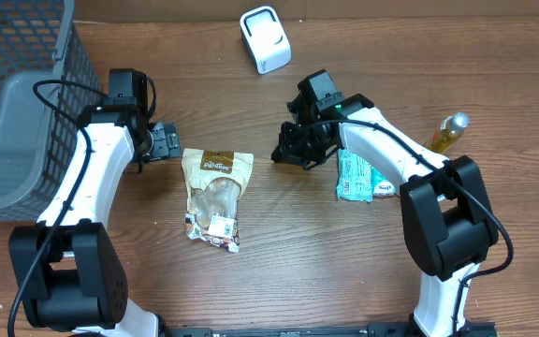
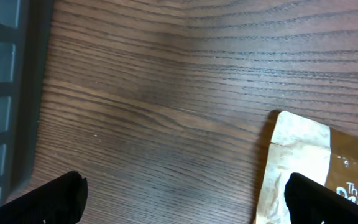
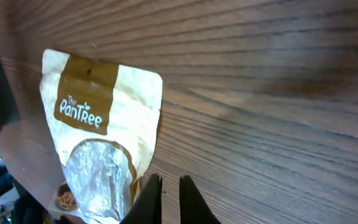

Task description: Scan the item barcode

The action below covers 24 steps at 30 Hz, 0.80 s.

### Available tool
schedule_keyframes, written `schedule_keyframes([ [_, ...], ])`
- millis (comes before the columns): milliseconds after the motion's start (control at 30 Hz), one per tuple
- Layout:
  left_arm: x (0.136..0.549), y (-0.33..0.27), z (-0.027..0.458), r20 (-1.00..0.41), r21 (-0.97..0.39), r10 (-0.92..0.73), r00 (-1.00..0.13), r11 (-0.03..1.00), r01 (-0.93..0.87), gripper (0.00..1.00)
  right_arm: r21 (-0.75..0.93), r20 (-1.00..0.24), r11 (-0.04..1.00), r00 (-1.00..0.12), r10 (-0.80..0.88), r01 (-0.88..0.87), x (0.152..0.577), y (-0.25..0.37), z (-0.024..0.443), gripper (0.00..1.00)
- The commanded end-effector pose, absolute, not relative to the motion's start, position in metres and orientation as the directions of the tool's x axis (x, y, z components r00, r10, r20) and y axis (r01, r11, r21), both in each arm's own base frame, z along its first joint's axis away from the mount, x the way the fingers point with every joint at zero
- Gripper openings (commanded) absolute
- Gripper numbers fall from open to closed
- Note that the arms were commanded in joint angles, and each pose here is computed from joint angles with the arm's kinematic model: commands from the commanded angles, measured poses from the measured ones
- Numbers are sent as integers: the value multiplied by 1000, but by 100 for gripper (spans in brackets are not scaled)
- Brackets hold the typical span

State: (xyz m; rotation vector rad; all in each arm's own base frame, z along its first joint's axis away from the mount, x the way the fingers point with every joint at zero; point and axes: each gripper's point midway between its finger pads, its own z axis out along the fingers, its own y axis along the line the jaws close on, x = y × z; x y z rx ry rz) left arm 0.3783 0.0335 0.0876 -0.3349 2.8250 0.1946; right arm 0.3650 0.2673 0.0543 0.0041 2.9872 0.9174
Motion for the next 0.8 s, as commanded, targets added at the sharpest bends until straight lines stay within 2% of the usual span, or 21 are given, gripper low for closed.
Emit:
schedule_keyframes([
  [0,383,40,99,-332,127,-178,-926,965,-231,100,561,-61,825,-997,-48,-74,366,276,60,9],
  [167,403,19,103,-385,-4,-189,-903,979,-203,100,564,-73,821,-996,-58,-89,366,280,61,15],
  [267,387,-16,98,-285,-186,-199,-938,971,-149,100,560,-94,820,-992,-78,-118,366,284,61,18],
  [367,371,-42,99,-200,-317,-187,-962,941,-117,100,541,-106,831,-991,-83,-127,365,286,59,31],
  [433,367,-46,99,-188,-331,-165,-968,939,-96,97,538,-109,832,-990,-91,-135,364,287,59,39],
  [467,366,-46,98,-183,-329,-162,-970,940,-95,66,538,-109,832,-990,-92,-136,364,288,59,45],
  [500,365,-46,98,-179,-329,-162,-970,939,-96,29,538,-109,831,-990,-93,-137,363,288,59,51],
  [533,363,-46,98,-171,-328,-163,-972,939,-99,14,538,-109,832,-990,-93,-137,363,288,59,53],
  [567,361,-46,97,-162,-328,-163,-973,939,-102,5,538,-109,832,-990,-93,-137,363,288,59,54],
  [767,349,-46,93,-117,-319,-162,-980,940,-118,4,543,-123,828,-988,-91,-144,366,290,60,56],
])
